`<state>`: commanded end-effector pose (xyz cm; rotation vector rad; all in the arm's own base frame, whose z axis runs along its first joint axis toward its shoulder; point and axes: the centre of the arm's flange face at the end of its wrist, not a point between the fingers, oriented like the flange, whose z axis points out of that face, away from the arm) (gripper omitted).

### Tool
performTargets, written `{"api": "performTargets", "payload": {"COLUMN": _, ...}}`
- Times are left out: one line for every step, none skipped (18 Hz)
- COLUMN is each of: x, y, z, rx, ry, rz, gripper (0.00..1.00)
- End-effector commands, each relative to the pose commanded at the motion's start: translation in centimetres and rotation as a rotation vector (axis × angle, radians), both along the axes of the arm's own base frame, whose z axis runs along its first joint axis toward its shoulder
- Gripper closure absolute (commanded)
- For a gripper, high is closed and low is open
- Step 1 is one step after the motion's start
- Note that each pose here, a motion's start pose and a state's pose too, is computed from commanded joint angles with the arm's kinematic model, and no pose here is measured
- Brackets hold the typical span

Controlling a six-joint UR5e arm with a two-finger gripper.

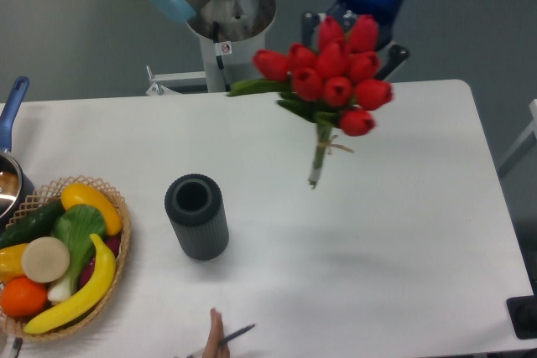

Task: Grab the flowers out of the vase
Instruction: 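Carry the tulip bunch up and away from the vase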

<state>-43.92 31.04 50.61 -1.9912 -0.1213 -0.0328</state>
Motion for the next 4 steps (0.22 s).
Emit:
{"api": "performTargets", "payload": {"x": -0.4, "y": -0.2, "z": -0.6, "rx": -0.003, "ry": -0.004, "rz": 0.001, "gripper": 0.57}}
{"api": "performTargets", "payload": {"x": -0.8, "y": -0.6, "z": -1.1, "rx": -0.006, "ry": -0.007, "rz": 0.010, "gripper": 0.57}}
{"api": "performTargets", "payload": {"x": -1.2, "y": -1.2, "z": -1.2, "rx": -0.006, "ry": -0.001, "rz": 0.020, "gripper": 0.57}}
{"api": "performTargets", "payload": {"x": -1.4, "y": -1.6, "z": -1.2, "rx": -0.007, "ry": -0.003, "rz": 0.028, "gripper": 0.57}}
